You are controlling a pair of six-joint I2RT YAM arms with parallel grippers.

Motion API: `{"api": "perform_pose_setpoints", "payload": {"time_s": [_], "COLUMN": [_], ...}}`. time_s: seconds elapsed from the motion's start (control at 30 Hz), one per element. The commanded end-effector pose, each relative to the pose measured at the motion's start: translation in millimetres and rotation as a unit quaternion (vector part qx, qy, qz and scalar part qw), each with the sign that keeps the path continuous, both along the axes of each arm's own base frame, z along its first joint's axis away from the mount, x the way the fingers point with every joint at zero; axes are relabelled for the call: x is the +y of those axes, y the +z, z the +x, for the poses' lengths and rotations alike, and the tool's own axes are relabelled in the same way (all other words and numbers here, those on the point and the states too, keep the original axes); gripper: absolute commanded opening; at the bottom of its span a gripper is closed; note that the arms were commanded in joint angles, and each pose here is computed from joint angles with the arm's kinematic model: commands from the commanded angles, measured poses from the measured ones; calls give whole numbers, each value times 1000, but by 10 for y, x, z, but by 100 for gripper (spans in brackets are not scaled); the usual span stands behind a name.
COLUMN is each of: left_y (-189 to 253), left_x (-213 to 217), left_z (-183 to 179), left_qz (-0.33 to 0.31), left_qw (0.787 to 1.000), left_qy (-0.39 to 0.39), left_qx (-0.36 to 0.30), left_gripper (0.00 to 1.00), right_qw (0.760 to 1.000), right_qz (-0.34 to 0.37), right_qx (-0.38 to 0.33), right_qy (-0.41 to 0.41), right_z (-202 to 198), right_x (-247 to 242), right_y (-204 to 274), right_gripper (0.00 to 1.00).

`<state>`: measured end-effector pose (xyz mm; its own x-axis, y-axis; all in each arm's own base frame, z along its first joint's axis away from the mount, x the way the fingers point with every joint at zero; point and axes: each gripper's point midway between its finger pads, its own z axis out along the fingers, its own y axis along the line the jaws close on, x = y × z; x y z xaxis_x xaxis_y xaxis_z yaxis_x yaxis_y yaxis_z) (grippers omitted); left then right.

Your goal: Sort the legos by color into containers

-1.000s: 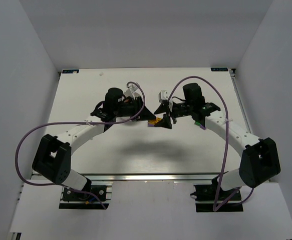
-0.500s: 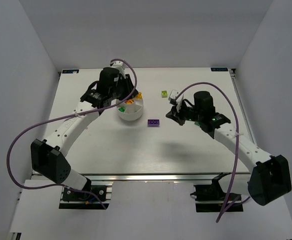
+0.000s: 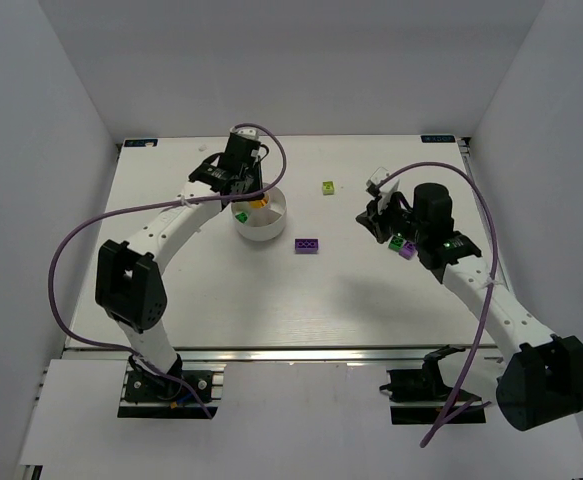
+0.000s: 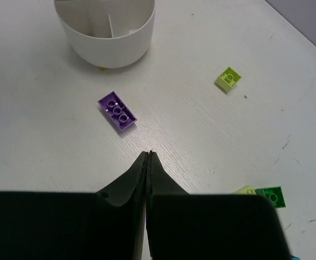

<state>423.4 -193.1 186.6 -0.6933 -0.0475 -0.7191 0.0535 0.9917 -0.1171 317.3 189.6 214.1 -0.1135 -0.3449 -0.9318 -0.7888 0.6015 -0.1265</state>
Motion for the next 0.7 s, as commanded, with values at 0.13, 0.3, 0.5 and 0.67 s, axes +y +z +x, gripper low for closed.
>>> {"api": "perform_pose_setpoints", "payload": {"time_s": [0.13,0.3,0.5,0.67], "left_y": [94,209,281,357], "left_x": [56,47,15,-30], "left_z": [109,150,221,209], "left_qz": [23,15,9,-11], "left_qw": [1000,999,999,998], "left_qy": [6,9,9,3], "left_qx": [-14,-33,-50,-64], "left_gripper": [0,0,0,0], "right_qw": [999,999,999,999], "right_qz": [28,33,37,39], "right_qx": [-17,-13,-5,-1], "right_qy": [-11,-11,-10,-11], "right_z": [37,36,36,37], "right_x": [-97,-126,-150,-184], "right_y": [109,103,69,41], "right_gripper": [0,0,0,0]}}
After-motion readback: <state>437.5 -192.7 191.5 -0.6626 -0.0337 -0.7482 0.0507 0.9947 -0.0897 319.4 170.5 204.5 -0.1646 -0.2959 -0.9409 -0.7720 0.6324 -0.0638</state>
